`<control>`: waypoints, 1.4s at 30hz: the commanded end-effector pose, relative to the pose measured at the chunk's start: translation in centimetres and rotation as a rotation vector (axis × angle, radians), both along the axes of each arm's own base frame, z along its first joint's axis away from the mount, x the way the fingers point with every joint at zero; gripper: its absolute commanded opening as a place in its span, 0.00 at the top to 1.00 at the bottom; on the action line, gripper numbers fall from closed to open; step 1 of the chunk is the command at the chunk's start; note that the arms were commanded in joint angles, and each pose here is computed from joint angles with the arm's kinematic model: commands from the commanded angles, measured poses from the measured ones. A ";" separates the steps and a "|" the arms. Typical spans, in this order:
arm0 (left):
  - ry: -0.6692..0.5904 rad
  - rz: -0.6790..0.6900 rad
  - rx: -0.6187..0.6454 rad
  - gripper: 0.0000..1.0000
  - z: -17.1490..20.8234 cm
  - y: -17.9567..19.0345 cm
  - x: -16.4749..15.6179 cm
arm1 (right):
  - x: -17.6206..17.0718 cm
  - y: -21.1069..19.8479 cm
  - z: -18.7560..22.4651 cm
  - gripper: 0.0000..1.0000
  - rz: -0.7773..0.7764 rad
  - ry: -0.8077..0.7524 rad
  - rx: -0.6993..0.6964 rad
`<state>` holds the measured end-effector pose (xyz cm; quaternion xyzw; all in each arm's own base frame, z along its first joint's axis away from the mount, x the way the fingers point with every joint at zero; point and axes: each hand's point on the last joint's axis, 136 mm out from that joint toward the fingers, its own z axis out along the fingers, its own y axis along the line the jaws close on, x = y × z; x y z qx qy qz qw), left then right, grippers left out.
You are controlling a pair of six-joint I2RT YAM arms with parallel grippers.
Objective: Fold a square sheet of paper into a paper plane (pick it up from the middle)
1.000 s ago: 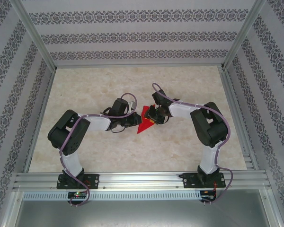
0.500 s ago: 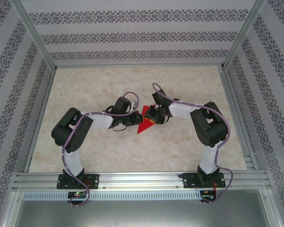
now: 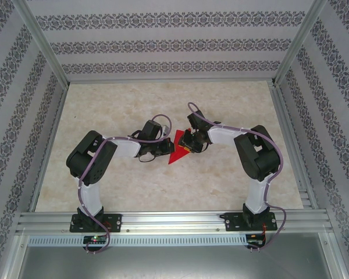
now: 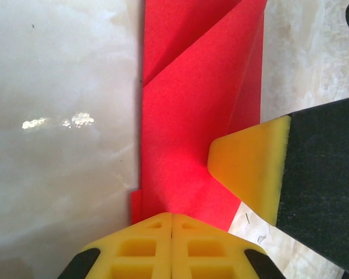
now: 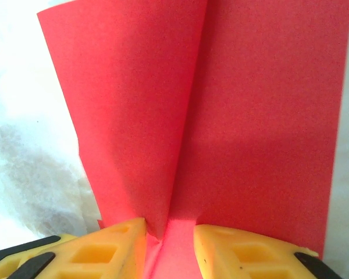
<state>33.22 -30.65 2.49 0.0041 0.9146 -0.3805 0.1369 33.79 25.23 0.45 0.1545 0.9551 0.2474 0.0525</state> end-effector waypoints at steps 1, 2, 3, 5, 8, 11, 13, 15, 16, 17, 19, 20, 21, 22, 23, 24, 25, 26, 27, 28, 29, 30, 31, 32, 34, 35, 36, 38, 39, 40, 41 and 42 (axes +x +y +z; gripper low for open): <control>-0.010 -0.007 0.021 0.93 -0.1 -0.1 0.4 | -5.4 -6.0 -8.7 0.69 -0.058 0.219 -0.272; -0.007 -0.007 0.022 0.93 -0.3 -0.1 0.3 | -5.4 -6.0 -8.7 0.69 -0.058 0.221 -0.272; -0.006 -0.008 0.022 0.93 -0.3 -0.1 0.3 | -5.5 -6.1 -8.7 0.69 -0.060 0.222 -0.274; -0.003 -0.010 0.021 0.93 -0.4 -0.2 0.3 | -5.6 -6.2 -8.8 0.69 -0.063 0.226 -0.274; -0.001 -0.012 0.022 0.93 -0.5 -0.1 0.2 | -5.6 -6.2 -8.9 0.70 -0.062 0.225 -0.274; 0.007 -0.014 0.028 0.93 -0.8 -0.1 0.1 | -5.7 -6.2 -9.0 0.71 -0.061 0.228 -0.274; 0.013 -0.015 0.033 0.94 -0.9 0.0 0.0 | -5.7 -6.2 -9.0 0.72 -0.059 0.229 -0.274; 0.024 -0.015 0.041 0.94 -1.3 0.1 -0.2 | -5.7 -6.1 -8.9 0.72 -0.058 0.228 -0.270; 0.030 -0.015 0.047 0.94 -1.5 0.2 -0.3 | -5.6 -6.0 -8.8 0.72 -0.056 0.224 -0.267; 0.033 -0.017 0.053 0.95 -1.6 0.3 -0.4 | -5.5 -5.9 -8.7 0.72 -0.054 0.219 -0.259; 0.051 -0.019 0.070 0.95 -2.1 0.6 -0.8 | -4.9 -5.1 -7.7 0.72 -0.045 0.197 -0.216; 0.053 -0.024 0.076 0.96 -2.3 0.8 -1.0 | -4.4 -4.6 -6.9 0.71 -0.043 0.178 -0.185; 0.060 -0.030 0.083 0.96 -2.5 0.9 -1.3 | -3.6 -3.9 -5.6 0.70 -0.039 0.142 -0.146; 0.066 -0.033 0.094 0.97 -2.7 1.1 -1.5 | -2.7 -3.3 -4.2 0.69 -0.037 0.103 -0.112; 0.070 -0.040 0.100 0.97 -2.9 1.2 -1.7 | -1.9 -2.8 -2.6 0.69 -0.033 0.061 -0.081; 0.077 -0.042 0.108 0.97 -3.1 1.4 -1.9 | -0.9 -2.4 -0.8 0.68 -0.032 0.006 -0.048; 0.086 -0.047 0.118 0.98 -3.4 1.6 -2.2 | 0.0 -1.9 1.1 0.67 -0.029 -0.052 -0.014; 0.090 -0.050 0.123 0.98 -3.6 1.7 -2.3 | 0.6 -1.7 2.6 0.66 -0.023 -0.098 0.009; 0.096 -0.055 0.129 0.99 -3.8 1.9 -2.5 | 1.2 -1.5 4.1 0.65 -0.017 -0.148 0.028; 0.098 -0.057 0.131 0.99 -3.9 2.0 -2.6 | 1.7 -1.3 5.6 0.65 -0.006 -0.199 0.050; 0.102 -0.061 0.137 0.99 -4.0 2.1 -2.8 | 2.0 -1.2 6.3 0.67 0.003 -0.229 0.065; 0.109 -0.063 0.145 0.99 -4.3 2.3 -3.0 | 2.2 -0.9 6.7 0.70 0.021 -0.253 0.078; 0.115 -0.064 0.150 1.00 -4.4 2.3 -3.1 | 2.3 -0.6 6.6 0.73 0.034 -0.260 0.086; 0.119 -0.066 0.154 1.00 -4.5 2.4 -3.2 | 2.3 -0.4 6.3 0.77 0.045 -0.257 0.096; 0.126 -0.067 0.161 1.00 -4.6 2.5 -3.3 | 2.3 0.5 5.6 0.86 0.063 -0.246 0.142; 0.127 -0.068 0.165 1.00 -4.6 2.6 -3.4 | 2.3 1.0 5.3 0.88 0.067 -0.245 0.165; 0.131 -0.065 0.170 1.00 -4.7 2.7 -3.4 | 2.2 1.6 5.0 0.90 0.079 -0.244 0.192; 0.132 -0.061 0.174 1.00 -4.7 2.8 -3.3 | 2.3 2.4 4.8 0.92 0.100 -0.249 0.218; 0.133 -0.061 0.176 1.00 -4.7 2.8 -3.4 | 2.2 2.7 4.6 0.94 0.112 -0.250 0.222; 0.133 -0.058 0.178 1.00 -4.7 2.8 -3.3 | 2.1 2.8 4.4 0.94 0.121 -0.248 0.220; 0.132 -0.056 0.179 1.00 -4.7 2.8 -3.2 | 2.1 2.8 4.2 0.94 0.126 -0.246 0.216; 0.133 -0.053 0.178 1.00 -4.7 2.8 -3.2 | 2.0 2.7 3.9 0.95 0.130 -0.239 0.210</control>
